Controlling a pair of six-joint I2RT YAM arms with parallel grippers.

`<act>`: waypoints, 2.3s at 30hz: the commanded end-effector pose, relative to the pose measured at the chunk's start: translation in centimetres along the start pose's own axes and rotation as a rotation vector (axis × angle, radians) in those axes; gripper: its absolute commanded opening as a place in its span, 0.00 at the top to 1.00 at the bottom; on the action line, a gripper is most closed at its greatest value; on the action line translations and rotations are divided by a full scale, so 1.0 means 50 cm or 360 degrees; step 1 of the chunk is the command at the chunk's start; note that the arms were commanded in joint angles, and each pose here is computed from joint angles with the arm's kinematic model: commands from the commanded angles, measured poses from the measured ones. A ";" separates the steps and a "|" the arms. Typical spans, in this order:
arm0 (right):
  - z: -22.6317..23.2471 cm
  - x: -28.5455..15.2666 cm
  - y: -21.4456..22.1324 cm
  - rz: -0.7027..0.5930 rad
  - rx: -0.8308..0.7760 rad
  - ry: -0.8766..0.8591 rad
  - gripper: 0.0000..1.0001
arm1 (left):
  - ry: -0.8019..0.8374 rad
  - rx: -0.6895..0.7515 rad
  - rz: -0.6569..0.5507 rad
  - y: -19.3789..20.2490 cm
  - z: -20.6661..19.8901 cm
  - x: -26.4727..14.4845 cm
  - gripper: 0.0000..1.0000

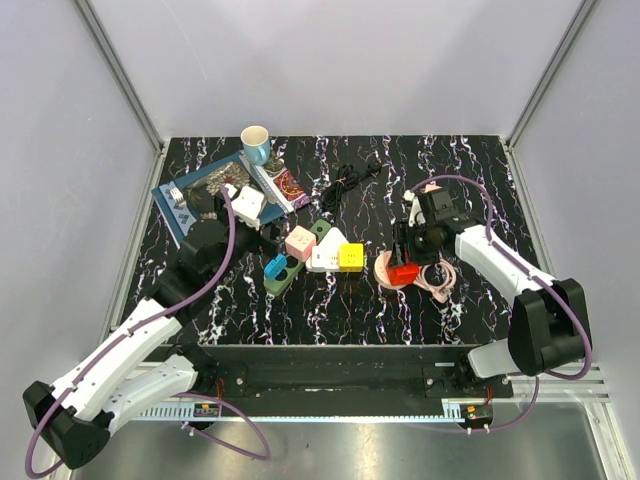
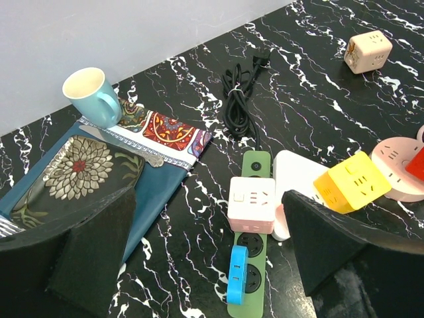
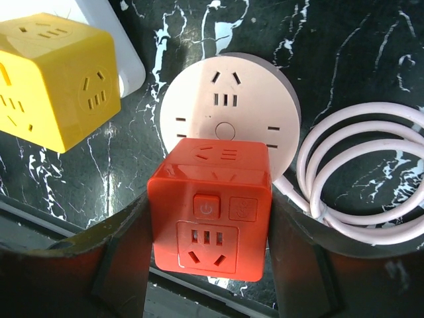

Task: Insert the plug

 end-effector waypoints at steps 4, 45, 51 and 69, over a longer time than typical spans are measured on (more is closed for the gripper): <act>0.043 0.011 -0.016 0.0032 -0.0302 -0.0101 1.00 | -0.0072 0.0017 -0.0127 -0.037 0.020 -0.010 0.01; 0.016 0.042 0.069 0.0274 -0.0920 -0.0049 0.38 | -0.0101 0.0056 -0.0187 -0.051 0.031 -0.032 0.01; 0.073 -0.029 -0.036 0.0088 -0.0866 -0.0097 0.05 | -0.0101 0.0055 -0.0180 -0.049 0.031 -0.028 0.01; 0.077 -0.026 -0.004 0.0523 -0.0826 0.0242 0.07 | -0.0107 0.0072 -0.0151 -0.041 0.032 -0.021 0.01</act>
Point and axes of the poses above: each gripper's point midway between its finger pads, its own x axis out along the fingers, its own z axis along the line the jaws close on, y = z × x, the point moved 1 cm from there along -x, back along the fingers, and after that the axes turned 5 degrees about -x, right-handed, at the moved point
